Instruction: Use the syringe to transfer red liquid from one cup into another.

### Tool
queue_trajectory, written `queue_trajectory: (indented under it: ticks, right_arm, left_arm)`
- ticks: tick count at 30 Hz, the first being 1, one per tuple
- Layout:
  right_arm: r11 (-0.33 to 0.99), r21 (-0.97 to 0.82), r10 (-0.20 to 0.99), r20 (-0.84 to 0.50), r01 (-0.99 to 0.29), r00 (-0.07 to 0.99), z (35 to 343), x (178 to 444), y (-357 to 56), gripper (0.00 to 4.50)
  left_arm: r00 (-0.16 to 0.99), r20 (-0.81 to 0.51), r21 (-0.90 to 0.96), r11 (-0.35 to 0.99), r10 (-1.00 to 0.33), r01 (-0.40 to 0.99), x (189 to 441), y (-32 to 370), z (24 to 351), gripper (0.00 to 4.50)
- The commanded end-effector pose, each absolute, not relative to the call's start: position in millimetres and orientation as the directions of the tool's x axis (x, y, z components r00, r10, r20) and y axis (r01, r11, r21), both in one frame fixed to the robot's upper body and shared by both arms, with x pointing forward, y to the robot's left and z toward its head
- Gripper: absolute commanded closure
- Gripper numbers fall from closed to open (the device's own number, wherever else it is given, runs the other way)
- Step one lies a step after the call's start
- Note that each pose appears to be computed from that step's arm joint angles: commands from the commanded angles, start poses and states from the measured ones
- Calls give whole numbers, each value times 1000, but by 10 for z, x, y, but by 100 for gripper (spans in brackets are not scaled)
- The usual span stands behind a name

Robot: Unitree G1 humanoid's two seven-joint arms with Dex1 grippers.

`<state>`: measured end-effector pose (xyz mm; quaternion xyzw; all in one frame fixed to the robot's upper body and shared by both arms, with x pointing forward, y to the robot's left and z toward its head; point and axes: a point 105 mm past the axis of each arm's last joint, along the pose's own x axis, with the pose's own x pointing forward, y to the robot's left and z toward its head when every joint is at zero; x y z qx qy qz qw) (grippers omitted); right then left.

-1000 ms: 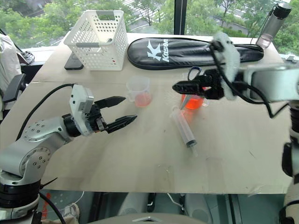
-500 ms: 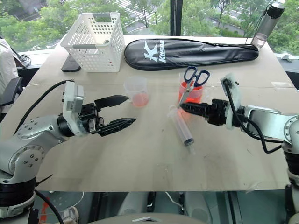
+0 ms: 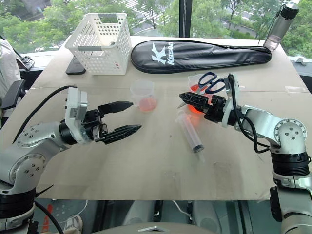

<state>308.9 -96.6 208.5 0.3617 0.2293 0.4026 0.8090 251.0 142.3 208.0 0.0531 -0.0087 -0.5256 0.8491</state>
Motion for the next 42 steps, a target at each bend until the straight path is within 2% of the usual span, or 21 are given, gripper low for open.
queue_trajectory:
  ticks: [1,13,16,22,24,32,37,39,42]
  right_arm:
    - [384,780,818,-39,-494,574,2180,3111,-937,0]
    - [408,797,758,-24,-445,652,2024,3286,-911,0]
    - [419,796,742,-23,-437,670,1984,3322,-914,63]
    - [418,799,722,-4,-432,692,1941,3364,-948,372]
    - [413,798,725,4,-439,689,1953,3353,-947,442]
    - [373,784,737,74,-496,672,2123,3257,-977,442]
    - [325,762,747,156,-560,646,2375,3044,-1035,442]
    - [305,745,725,221,-593,652,2532,2875,-1127,442]
    - [378,734,653,221,-565,724,2534,2710,-1284,442]
  left_arm:
    - [456,-24,155,447,-890,881,2451,1433,2195,3]
    - [468,-39,170,456,-883,874,2438,1461,2211,3]
    - [469,-41,173,456,-882,873,2444,1464,2218,0]
    - [469,-43,173,455,-882,873,2453,1473,2221,0]
    - [469,-44,172,456,-882,873,2455,1476,2217,0]
    - [467,-38,162,455,-884,875,2469,1460,2187,0]
    - [459,-33,160,449,-888,879,2465,1438,2179,0]
    - [449,-27,158,440,-893,884,2468,1413,2177,0]
    - [431,-25,156,422,-902,893,2471,1375,2158,0]
